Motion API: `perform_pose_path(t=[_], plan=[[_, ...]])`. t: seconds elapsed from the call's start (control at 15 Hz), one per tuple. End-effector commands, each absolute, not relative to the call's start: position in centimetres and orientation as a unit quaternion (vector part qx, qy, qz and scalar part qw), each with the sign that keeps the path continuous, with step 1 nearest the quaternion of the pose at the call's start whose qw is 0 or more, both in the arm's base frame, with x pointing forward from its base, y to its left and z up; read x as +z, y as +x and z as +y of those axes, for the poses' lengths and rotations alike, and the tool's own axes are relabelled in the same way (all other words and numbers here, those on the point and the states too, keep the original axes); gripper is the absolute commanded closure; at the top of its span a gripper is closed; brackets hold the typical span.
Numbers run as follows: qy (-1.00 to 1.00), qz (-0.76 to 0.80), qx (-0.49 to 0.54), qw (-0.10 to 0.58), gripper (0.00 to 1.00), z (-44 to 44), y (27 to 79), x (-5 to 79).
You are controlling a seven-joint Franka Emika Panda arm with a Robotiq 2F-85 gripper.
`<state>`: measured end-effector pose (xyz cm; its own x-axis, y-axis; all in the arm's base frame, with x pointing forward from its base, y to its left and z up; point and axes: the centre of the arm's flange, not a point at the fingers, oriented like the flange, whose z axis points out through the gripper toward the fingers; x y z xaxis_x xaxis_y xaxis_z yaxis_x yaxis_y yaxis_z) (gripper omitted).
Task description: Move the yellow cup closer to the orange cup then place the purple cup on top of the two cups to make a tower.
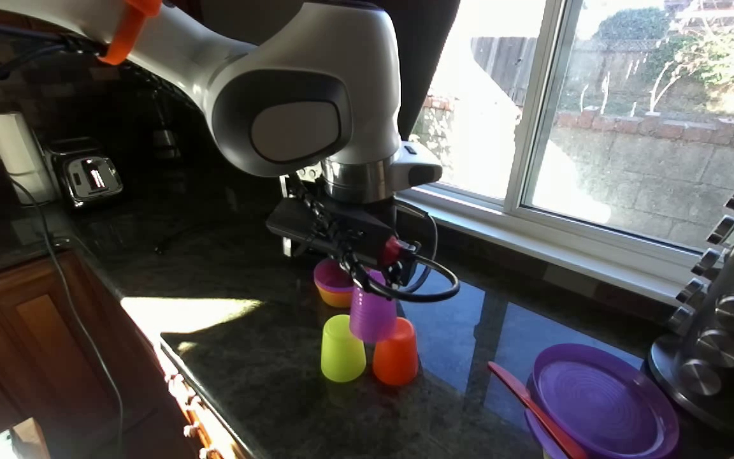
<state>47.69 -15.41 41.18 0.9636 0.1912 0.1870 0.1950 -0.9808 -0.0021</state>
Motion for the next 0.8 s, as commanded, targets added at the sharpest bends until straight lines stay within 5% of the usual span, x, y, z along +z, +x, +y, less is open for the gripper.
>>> perform_pose_path(t=[0.0,0.27,0.33,0.73], plan=[[-0.991,-0.103,-0.082,0.025,0.61,-15.75,47.99,41.20],[-0.990,-0.111,-0.081,0.026,0.61,-15.61,47.91,41.15],[-0.990,-0.110,-0.080,0.025,0.11,-15.58,47.87,41.14],[-0.991,-0.108,-0.077,0.025,0.00,-15.45,47.43,41.41]])
